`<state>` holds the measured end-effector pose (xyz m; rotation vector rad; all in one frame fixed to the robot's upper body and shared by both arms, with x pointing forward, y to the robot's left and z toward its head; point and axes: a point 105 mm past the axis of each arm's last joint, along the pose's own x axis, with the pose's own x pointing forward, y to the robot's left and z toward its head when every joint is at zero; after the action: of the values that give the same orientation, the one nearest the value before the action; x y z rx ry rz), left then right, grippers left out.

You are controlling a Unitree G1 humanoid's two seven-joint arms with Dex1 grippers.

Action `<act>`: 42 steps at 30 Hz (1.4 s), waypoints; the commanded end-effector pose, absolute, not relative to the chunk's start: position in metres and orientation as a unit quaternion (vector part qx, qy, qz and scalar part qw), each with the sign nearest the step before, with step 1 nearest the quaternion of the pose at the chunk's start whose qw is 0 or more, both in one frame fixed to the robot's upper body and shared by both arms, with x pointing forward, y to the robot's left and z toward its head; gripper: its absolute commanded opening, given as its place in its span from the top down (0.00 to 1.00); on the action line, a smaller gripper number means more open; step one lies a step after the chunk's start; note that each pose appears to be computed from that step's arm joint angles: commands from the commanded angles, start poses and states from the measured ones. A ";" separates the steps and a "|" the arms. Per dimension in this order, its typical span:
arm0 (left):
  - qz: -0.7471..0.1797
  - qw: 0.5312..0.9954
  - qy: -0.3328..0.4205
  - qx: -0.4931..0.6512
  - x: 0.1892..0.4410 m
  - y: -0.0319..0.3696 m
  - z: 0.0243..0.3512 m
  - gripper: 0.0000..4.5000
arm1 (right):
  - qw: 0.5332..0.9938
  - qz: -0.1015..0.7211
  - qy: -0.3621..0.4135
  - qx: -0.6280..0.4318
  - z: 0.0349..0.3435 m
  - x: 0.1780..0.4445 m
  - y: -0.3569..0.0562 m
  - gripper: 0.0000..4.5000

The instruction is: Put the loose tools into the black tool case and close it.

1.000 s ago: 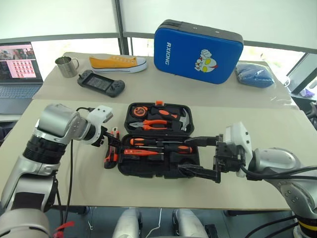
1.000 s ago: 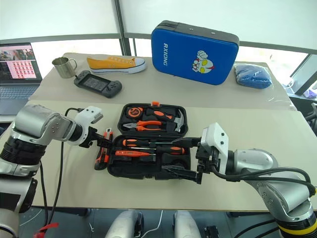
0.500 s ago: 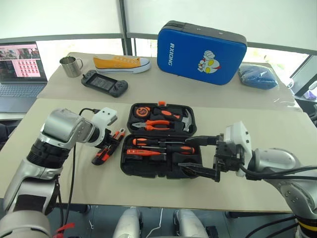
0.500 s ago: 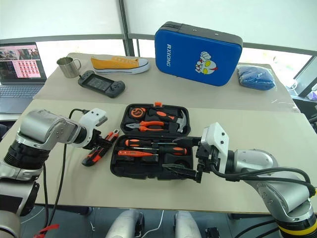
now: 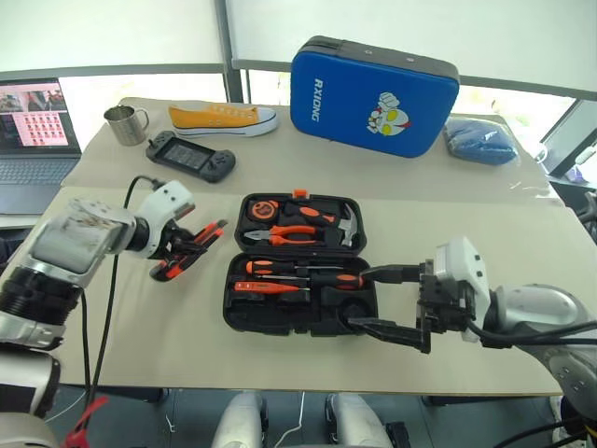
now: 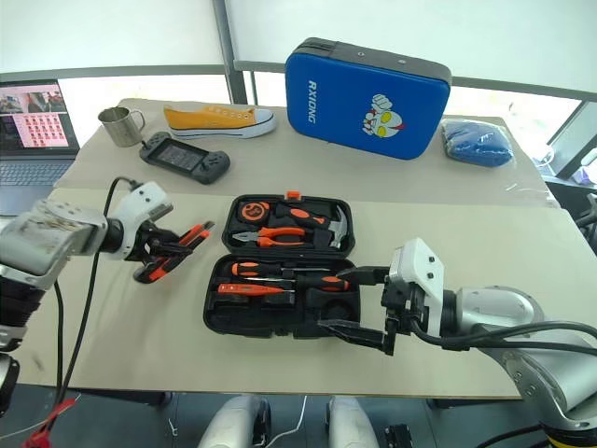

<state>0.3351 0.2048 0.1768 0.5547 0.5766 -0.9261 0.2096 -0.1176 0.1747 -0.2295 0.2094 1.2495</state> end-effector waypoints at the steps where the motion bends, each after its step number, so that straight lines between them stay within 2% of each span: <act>1: -0.569 0.715 0.202 0.351 0.309 0.170 0.201 0.67 | 0.793 0.591 0.087 -0.119 0.185 0.200 -0.117 0.00; 4: -0.628 0.655 0.189 0.374 0.300 0.140 0.197 0.67 | 0.803 0.576 0.083 -0.127 0.185 0.202 -0.119 0.00; 8: -0.672 0.620 0.162 0.370 0.297 0.098 0.196 0.67 | 0.804 0.573 0.086 -0.130 0.183 0.197 -0.117 0.00; 11: -0.693 0.589 0.192 0.369 0.288 0.080 0.185 0.67 | 0.811 0.565 0.084 -0.124 0.182 0.196 -0.116 0.00; 15: -0.690 0.569 0.245 0.375 0.282 0.068 0.165 0.67 | 0.820 0.553 0.081 -0.120 0.180 0.195 -0.115 0.00; 23: -0.668 0.562 0.328 0.362 0.272 0.066 0.138 0.67 | 0.832 0.536 0.080 -0.118 0.178 0.194 -0.118 0.00; 37: -0.654 0.578 0.365 0.325 0.267 0.048 0.125 0.67 | 0.835 0.532 0.075 -0.118 0.180 0.198 -0.118 0.00; 42: -0.637 0.578 0.371 0.351 0.272 0.057 0.117 0.67 | 0.838 0.529 0.071 -0.115 0.182 0.201 -0.118 0.00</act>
<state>0.2721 0.0511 0.1277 0.7806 0.8278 -1.5151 0.2006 -0.1186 0.1739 -0.2395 0.1918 1.1221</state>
